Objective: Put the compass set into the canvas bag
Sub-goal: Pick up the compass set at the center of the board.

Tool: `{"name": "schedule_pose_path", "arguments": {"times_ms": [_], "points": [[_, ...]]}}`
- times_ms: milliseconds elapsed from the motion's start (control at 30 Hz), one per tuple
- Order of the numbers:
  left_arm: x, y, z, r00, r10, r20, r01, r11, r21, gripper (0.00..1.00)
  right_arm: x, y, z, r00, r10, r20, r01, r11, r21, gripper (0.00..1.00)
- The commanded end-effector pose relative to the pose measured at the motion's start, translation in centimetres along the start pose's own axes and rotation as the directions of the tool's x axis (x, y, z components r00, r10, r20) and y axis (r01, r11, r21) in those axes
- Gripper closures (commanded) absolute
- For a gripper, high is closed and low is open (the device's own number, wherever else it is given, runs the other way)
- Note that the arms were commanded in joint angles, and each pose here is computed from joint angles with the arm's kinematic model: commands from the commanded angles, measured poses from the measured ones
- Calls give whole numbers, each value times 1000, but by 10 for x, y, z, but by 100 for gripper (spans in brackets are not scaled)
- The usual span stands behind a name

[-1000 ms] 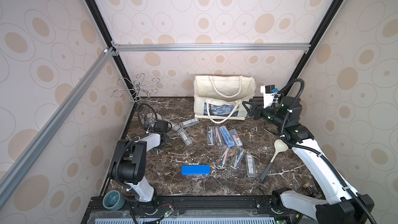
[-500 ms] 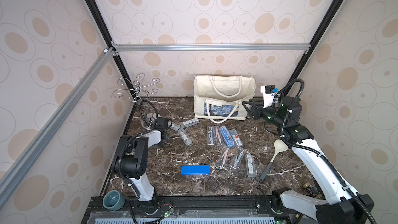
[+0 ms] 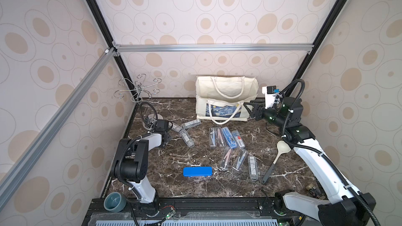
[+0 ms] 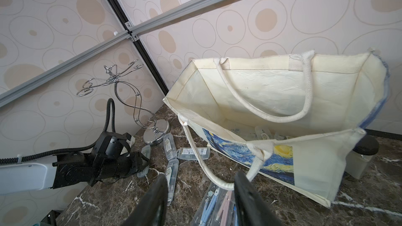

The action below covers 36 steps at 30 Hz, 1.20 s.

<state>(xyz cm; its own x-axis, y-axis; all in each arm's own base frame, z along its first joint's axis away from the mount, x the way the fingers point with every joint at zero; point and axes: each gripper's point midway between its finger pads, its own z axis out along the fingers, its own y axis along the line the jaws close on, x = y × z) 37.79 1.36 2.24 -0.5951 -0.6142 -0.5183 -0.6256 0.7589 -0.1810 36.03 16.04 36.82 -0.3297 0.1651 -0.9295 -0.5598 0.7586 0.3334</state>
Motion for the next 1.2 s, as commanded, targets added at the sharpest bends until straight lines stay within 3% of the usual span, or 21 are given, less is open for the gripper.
{"name": "schedule_pose_path", "arguments": {"times_ms": [0, 200, 367, 533, 767, 933, 1167], "points": [[31, 0, -2, 994, 50, -98, -45, 997, 59, 57, -3, 8, 2, 1000, 3, 4, -3, 999, -49, 49], [28, -22, -28, 992, 126, -7, -123, 978, 169, 56, 0, 25, 0, 1000, -6, -24, 3, 990, -144, 49], [26, -54, -55, 975, 204, 91, -222, 928, 298, 56, 0, 48, -2, 999, -6, -43, -5, 968, -251, 49], [26, -89, -88, 942, 246, 228, -323, 851, 415, 56, 18, 68, 11, 995, -32, -98, 2, 957, -289, 49], [35, -126, -141, 860, 281, 426, -486, 707, 514, 56, 53, 101, 37, 974, -102, -201, 29, 942, -335, 50], [50, -141, -165, 812, 298, 502, -567, 604, 560, 55, 77, 127, 63, 956, -104, -274, -5, 929, -371, 50], [69, -152, -190, 774, 290, 563, -626, 486, 610, 56, 108, 138, 103, 923, -99, -373, -12, 959, -284, 51]]}}
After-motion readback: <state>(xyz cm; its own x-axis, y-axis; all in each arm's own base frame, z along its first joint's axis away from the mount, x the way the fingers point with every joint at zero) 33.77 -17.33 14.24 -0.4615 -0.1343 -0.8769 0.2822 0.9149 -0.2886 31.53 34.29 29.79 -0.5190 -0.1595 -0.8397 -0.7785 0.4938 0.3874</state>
